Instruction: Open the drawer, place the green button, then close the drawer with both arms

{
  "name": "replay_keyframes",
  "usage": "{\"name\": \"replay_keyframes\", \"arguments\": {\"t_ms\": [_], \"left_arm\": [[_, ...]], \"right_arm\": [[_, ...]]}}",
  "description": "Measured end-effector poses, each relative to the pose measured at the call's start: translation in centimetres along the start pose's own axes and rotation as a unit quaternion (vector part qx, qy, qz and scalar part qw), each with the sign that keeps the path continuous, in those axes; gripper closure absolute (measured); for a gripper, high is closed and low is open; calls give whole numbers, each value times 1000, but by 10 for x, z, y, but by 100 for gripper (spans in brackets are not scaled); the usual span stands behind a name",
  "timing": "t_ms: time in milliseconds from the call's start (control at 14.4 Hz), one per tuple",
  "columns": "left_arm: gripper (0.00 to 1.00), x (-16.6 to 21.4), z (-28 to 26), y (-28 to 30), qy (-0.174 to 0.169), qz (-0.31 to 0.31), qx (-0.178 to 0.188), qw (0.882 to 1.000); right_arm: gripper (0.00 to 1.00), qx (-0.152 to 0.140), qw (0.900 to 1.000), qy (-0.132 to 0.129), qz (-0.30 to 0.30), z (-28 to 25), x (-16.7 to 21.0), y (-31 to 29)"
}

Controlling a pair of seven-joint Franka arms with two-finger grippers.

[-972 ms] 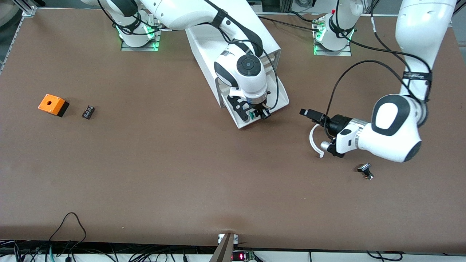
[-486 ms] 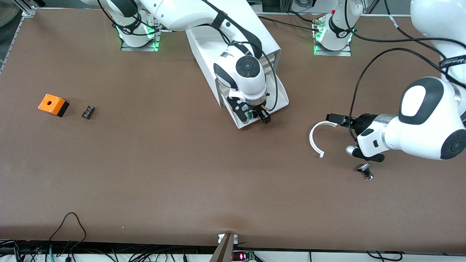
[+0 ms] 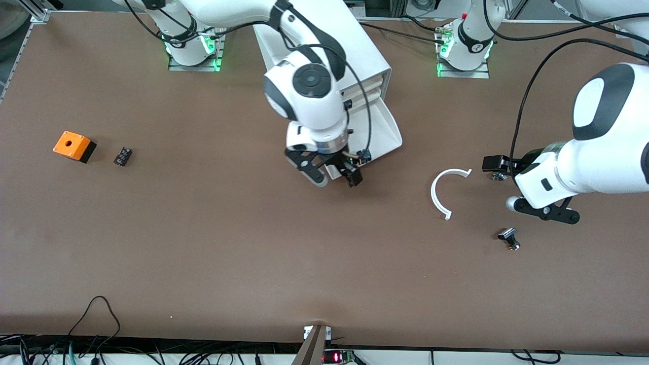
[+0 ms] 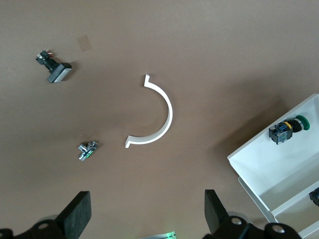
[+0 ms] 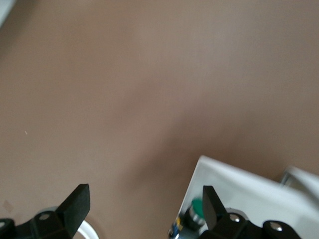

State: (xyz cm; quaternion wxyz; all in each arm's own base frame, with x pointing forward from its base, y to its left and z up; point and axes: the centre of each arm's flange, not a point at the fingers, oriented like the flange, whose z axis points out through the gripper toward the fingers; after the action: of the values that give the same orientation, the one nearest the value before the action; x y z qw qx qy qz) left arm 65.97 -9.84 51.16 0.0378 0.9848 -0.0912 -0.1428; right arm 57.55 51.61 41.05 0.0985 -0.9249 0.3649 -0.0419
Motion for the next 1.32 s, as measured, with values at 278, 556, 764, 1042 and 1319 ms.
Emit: {"name": "replay_keyframes", "arguments": {"t_ms": [278, 556, 764, 1042, 1319], "left_arm": [[0, 14, 8, 2, 22, -96, -2, 995], [0, 36, 47, 40, 49, -172, -5, 984], [0, 44, 85, 83, 68, -212, -7, 975], [0, 41, 152, 137, 97, -256, -14, 962], [0, 23, 228, 173, 95, -256, -10, 962]], "right_arm": [[0, -20, 996, 5, -92, -43, 96, 27], [0, -38, 984, 9, -172, -72, 179, 74], [0, -62, 973, 9, -222, -90, 223, 115], [0, -76, 960, 5, -270, -117, 255, 160], [0, -68, 955, 2, -288, -160, 308, 229]]}}
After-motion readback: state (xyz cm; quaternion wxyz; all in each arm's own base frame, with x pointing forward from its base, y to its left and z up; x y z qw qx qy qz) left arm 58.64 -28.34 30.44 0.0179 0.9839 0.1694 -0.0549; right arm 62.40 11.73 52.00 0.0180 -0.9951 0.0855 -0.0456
